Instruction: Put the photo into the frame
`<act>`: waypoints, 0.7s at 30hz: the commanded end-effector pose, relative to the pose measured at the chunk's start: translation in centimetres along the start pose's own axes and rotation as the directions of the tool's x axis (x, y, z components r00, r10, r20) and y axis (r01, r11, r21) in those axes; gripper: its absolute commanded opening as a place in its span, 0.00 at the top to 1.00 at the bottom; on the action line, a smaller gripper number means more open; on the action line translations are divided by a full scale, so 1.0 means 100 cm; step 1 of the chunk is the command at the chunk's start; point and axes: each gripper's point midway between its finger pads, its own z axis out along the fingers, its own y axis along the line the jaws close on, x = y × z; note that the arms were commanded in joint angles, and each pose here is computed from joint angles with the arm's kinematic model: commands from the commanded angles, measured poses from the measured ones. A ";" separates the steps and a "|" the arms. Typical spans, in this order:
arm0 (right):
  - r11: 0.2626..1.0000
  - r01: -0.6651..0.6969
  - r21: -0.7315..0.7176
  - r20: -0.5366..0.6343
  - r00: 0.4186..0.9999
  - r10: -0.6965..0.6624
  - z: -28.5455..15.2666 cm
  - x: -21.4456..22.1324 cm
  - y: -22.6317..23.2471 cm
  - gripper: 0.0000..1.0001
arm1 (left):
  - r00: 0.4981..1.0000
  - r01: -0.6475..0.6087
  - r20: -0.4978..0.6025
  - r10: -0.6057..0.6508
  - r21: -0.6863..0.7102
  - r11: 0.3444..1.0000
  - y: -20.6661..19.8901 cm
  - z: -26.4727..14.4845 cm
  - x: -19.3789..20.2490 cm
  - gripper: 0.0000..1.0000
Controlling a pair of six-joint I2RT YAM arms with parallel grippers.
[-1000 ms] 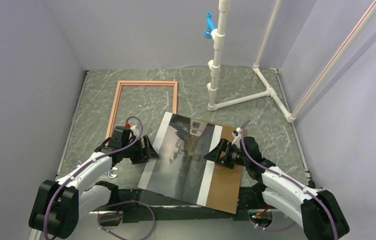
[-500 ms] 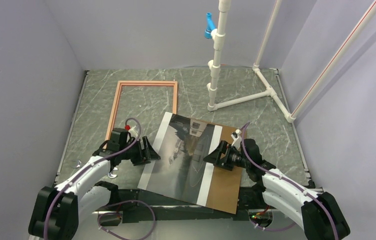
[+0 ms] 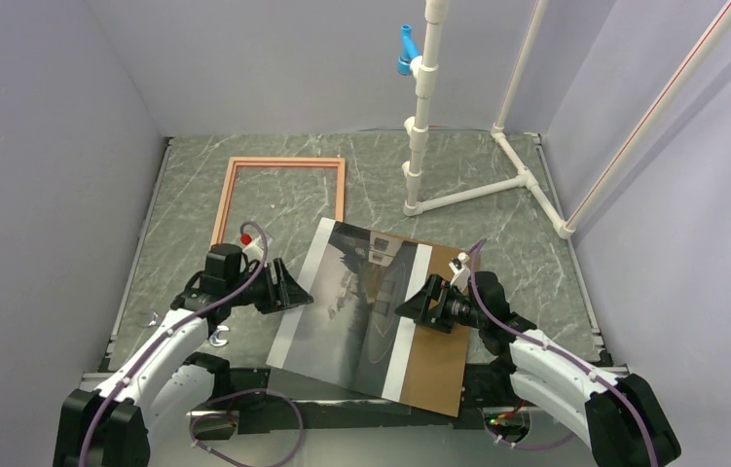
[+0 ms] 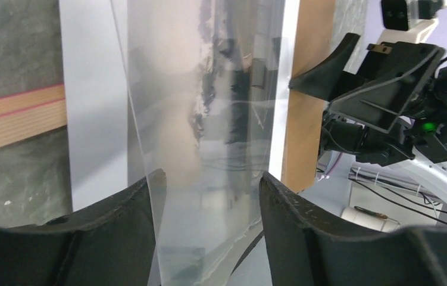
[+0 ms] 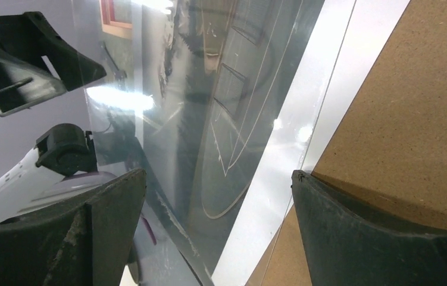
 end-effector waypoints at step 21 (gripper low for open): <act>0.988 0.144 0.063 0.029 0.989 -0.146 -0.018 -0.029 0.033 0.04 | 0.983 -0.081 0.152 0.103 -0.143 0.986 -0.024 -0.044 -0.039 1.00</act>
